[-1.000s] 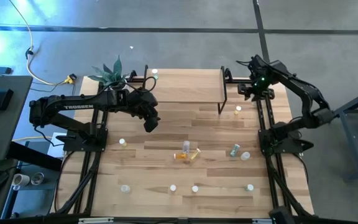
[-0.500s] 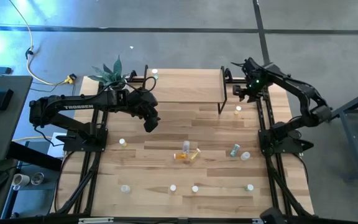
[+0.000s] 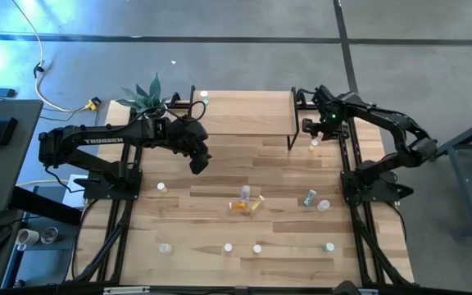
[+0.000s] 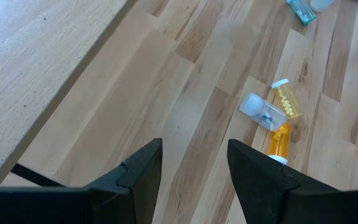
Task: Pick and place medicine bottles onto shelf by color
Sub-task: Put the top right yellow pill bottle on the shelf
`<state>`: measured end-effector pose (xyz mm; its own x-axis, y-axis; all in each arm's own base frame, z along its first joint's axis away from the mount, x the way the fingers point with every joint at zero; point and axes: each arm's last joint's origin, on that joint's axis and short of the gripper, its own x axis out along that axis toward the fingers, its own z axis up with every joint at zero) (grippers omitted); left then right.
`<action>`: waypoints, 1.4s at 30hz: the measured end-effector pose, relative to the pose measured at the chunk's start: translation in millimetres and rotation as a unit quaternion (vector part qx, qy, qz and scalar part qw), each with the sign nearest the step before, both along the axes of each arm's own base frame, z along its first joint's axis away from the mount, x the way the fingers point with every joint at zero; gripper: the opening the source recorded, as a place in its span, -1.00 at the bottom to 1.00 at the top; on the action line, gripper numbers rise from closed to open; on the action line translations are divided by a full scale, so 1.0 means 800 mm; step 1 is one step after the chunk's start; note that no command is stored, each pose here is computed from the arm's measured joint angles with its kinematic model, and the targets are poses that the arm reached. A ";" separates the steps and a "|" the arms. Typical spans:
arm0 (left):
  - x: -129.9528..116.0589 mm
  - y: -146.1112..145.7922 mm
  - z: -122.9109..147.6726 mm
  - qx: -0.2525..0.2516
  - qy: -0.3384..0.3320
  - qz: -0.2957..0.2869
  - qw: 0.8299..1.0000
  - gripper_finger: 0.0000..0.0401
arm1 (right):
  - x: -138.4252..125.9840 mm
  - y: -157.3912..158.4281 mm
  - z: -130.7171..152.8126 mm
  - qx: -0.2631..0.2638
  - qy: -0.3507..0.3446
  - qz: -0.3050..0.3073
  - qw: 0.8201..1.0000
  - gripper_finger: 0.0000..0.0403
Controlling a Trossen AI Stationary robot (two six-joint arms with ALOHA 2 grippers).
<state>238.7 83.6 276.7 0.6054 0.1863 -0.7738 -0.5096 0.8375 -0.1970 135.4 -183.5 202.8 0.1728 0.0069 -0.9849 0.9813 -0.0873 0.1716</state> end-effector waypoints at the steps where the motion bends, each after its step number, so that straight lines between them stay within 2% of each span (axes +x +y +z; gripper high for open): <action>1: 0.000 0.000 0.000 0.000 0.000 0.000 1.000 -0.15 | 0.001 0.001 -0.001 -0.002 0.005 0.000 1.000 -0.08; 10: 0.000 0.000 0.000 0.000 0.000 0.000 1.000 -0.15 | 0.011 0.006 0.000 -0.020 0.012 0.015 1.000 -0.08; 19: 0.000 0.000 0.000 0.000 0.000 0.000 1.000 -0.15 | 0.013 0.008 -0.001 -0.020 0.017 -0.004 1.000 -0.08; 25: 0.000 0.000 0.000 0.005 0.002 -0.006 1.000 -0.15 | 0.008 0.014 -0.020 -0.007 0.022 -0.023 0.999 -0.08; 31: 0.000 0.000 0.000 0.009 0.003 -0.009 1.000 -0.15 | 0.007 0.016 -0.024 -0.003 0.022 -0.022 1.000 -0.08; 35: 0.000 0.000 0.000 0.009 0.003 -0.009 1.000 -0.15 | 0.009 0.018 -0.024 -0.004 0.023 -0.017 1.000 -0.17; 42: 0.000 0.000 0.000 0.009 0.003 -0.009 1.000 -0.15 | 0.014 0.022 -0.024 -0.007 0.028 -0.015 0.999 -0.44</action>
<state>238.7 83.8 276.7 0.6044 0.1902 -0.7736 -0.4957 0.8500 -0.1784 146.3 -166.1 183.7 0.1177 -0.0114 -0.9930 0.9863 -0.1148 0.1183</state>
